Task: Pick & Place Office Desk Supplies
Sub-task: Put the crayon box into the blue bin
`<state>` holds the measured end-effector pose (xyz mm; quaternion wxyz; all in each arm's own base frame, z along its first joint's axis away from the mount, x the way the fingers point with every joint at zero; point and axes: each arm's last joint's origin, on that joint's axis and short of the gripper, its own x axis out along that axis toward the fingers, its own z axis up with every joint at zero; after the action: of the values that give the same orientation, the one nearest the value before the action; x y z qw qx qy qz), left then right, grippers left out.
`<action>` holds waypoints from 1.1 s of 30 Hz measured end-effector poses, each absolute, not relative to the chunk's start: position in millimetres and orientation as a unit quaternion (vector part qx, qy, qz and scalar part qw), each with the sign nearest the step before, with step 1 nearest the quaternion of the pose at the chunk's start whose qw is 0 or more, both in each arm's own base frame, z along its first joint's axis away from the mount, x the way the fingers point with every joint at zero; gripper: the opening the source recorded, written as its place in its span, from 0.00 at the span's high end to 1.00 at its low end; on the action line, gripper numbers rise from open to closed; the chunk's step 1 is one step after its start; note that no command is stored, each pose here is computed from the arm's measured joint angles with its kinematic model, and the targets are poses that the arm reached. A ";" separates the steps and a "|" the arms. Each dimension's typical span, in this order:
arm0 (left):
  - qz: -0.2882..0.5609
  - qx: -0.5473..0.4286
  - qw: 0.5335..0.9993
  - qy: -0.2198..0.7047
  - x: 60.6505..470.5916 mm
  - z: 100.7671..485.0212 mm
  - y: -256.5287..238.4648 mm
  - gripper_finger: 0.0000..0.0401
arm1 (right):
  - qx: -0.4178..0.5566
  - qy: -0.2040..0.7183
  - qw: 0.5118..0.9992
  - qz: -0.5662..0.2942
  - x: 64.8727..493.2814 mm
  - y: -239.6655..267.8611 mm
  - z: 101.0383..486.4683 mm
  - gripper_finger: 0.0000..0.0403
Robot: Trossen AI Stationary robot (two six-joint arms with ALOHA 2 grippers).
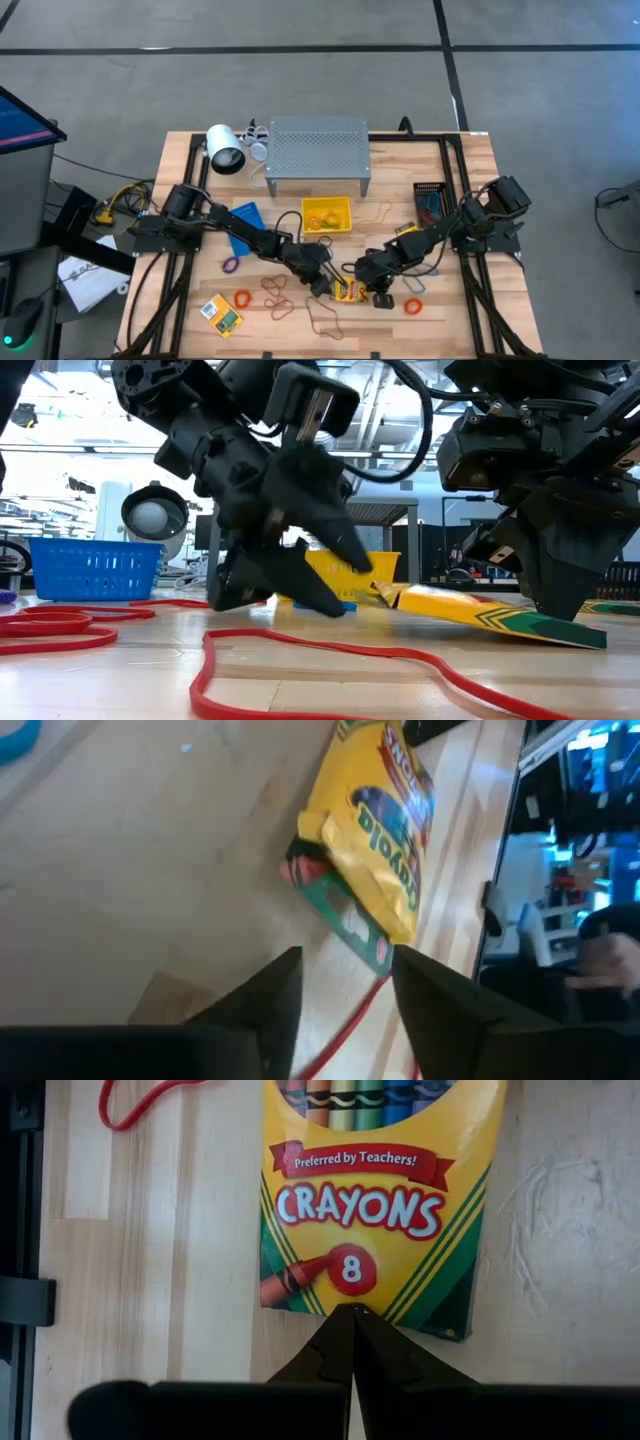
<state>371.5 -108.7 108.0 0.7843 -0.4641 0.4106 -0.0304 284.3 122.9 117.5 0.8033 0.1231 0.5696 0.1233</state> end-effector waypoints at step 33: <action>-0.080 -0.476 0.809 0.335 386.7 112.4 -100.7 0.97 | 0.118 0.545 0.818 0.137 288.9 124.4 119.1 1.00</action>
<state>386.7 -100.7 112.4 0.8091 -0.4762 0.3351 -0.0800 288.9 124.4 119.1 0.8183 0.1184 0.5454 0.1375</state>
